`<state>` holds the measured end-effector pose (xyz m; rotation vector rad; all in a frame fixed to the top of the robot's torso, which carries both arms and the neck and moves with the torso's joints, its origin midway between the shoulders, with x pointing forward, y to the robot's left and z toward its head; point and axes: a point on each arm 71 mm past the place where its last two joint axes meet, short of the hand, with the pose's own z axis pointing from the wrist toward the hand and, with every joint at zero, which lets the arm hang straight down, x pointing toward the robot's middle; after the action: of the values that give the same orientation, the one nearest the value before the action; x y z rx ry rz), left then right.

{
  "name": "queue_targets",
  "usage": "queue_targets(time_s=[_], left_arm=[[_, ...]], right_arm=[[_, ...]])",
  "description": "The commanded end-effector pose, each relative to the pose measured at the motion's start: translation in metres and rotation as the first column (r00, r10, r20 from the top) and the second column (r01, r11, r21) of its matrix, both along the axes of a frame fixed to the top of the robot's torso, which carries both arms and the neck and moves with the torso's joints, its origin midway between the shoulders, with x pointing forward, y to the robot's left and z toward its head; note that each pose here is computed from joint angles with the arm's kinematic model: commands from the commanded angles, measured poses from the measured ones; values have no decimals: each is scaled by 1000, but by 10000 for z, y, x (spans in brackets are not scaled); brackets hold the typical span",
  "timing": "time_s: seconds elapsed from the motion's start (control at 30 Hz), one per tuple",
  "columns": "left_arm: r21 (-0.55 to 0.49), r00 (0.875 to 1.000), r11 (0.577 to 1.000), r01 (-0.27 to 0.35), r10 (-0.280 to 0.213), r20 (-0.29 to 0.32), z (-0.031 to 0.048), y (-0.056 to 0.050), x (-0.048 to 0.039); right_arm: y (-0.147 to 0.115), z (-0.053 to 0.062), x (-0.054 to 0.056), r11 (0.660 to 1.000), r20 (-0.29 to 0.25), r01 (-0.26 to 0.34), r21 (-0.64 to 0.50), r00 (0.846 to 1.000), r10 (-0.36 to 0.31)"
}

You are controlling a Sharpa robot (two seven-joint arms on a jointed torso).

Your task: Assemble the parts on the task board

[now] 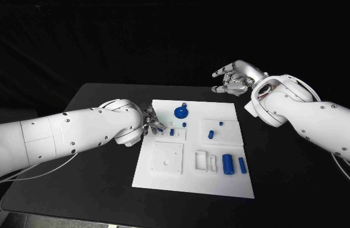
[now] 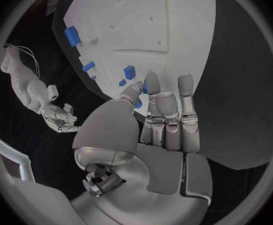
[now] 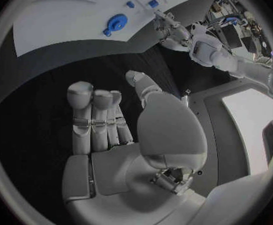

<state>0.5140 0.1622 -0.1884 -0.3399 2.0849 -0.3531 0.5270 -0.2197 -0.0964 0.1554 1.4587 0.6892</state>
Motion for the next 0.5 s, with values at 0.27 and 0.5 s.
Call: queue_targets(time_s=[0.27, 0.5], left_arm=[[14, 1000, 1000, 22, -22, -2, -50, -52, -5], [20, 999, 999, 33, -32, -11, -67, -82, -3]], right_arm=[[22, -5, -7, 1000, -6, -12, -9, 1000, 12], [23, -9, -6, 1000, -9, -14, -12, 1000, 14]])
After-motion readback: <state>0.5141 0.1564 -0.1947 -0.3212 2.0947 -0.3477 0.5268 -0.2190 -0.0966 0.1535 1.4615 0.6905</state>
